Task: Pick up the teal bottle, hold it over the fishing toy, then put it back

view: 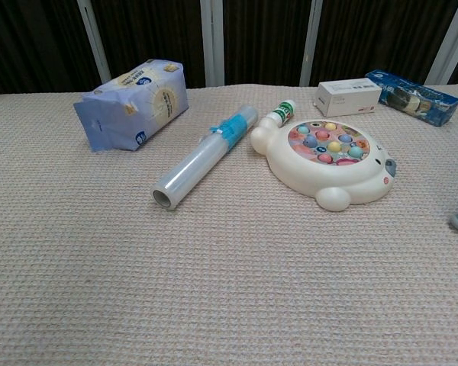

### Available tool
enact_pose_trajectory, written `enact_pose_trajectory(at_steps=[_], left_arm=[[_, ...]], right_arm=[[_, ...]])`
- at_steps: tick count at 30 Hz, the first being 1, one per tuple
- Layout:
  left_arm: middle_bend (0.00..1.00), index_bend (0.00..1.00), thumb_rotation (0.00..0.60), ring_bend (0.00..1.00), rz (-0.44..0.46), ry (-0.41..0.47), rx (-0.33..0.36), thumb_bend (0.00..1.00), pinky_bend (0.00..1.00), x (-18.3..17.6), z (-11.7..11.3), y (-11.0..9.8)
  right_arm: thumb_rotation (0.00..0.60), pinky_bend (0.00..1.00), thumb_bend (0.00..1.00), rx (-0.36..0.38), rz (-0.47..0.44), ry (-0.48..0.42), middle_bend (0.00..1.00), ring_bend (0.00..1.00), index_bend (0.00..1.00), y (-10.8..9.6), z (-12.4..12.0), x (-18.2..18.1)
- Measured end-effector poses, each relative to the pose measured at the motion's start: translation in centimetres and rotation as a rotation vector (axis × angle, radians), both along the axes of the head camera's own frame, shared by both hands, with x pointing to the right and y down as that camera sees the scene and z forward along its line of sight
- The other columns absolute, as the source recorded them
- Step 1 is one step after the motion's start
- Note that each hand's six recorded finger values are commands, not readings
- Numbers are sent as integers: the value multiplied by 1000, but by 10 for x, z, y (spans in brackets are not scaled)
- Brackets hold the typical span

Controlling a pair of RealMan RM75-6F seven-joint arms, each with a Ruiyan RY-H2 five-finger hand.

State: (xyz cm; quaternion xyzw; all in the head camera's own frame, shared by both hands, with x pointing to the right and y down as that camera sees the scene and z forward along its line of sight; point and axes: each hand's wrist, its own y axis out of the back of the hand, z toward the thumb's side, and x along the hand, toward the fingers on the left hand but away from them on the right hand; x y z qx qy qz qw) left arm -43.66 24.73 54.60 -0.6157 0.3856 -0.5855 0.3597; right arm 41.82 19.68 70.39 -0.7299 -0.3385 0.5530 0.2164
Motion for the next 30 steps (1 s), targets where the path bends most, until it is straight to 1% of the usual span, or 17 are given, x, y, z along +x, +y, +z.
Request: enact_pose_trajectory(at_steps=[6,12,15,21,25,30], left_arm=[[0,0,600,0,1,2,3,156,0,0,0,0],[0,0,600,0,5,4,5,155,0,0,1,-1],[0,0,600,0,9,7,5,156,0,1,1,-2],[0,0,600,0,23,11,5,156,0,5,2,-4],[0,0,600,0,22,10,4,156,0,5,2,-5],[0,0,600,0,18,6,-3,156,0,3,4,-5]], right_arm=[[600,238,653,59,1,-28,690,480,810,-8,-12,-4],[600,260,654,114,-28,-42,711,502,842,-22,-29,-12],[600,275,652,149,-67,-43,719,509,856,-34,-40,-20],[600,301,652,217,-193,-28,725,518,872,-70,-65,-53],[600,314,652,218,-269,-2,728,519,878,-93,-75,-77],[600,314,652,169,-342,50,730,520,882,-121,-78,-102]])
